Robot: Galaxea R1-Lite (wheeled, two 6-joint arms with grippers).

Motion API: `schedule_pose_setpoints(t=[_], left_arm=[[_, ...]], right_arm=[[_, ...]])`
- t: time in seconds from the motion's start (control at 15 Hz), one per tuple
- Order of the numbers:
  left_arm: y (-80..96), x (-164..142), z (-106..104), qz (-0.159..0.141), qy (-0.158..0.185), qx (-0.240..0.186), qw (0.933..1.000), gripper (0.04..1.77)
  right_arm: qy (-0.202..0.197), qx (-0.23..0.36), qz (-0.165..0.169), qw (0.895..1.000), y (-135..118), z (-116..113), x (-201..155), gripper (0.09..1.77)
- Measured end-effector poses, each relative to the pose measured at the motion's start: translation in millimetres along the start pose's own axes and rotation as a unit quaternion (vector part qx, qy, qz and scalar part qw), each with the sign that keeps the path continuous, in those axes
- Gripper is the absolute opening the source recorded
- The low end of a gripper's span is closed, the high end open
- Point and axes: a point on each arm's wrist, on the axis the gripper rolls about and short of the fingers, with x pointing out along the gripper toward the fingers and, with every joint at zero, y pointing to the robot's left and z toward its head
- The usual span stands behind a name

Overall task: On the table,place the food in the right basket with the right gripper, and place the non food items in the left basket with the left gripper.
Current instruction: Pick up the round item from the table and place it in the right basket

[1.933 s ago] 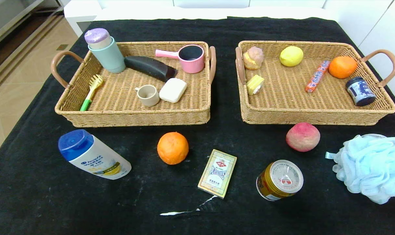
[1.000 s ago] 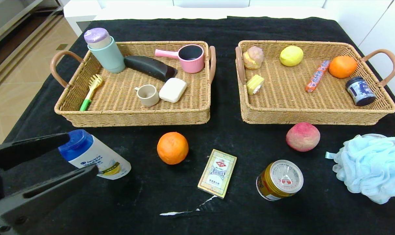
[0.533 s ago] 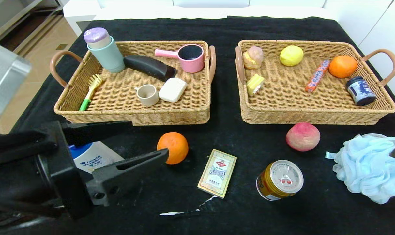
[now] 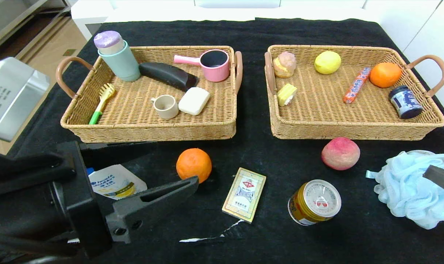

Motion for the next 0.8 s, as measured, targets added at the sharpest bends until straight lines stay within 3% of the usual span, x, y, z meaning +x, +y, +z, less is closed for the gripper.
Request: schedule_pose_setpoints(t=[0.2,0.47,0.67,0.8], left_arm=[[-0.5,-2.9,0.8,-0.001,-0.003,0.0,1.0,1.72],[-0.6,-4.1,-0.1,-0.001,-0.002,0.0,1.0,1.72],[-0.7,-5.6,0.6,-0.001,-0.005,0.001,1.0,1.72],[-0.9,-7.6,1.4,-0.001,-0.008,0.001,1.0,1.72]], right_arm=[[0.003,0.0,-0.007,1.0,0.0,3.5,5.0,1.71],[0.02,-0.008,-0.097,0.995,0.0,12.8,28.1,1.71],[0.072,-0.015,-0.151,0.986,3.4,20.1,54.8,1.71],[0.12,-0.003,-0.168,0.978,6.0,23.9,67.7,1.71]])
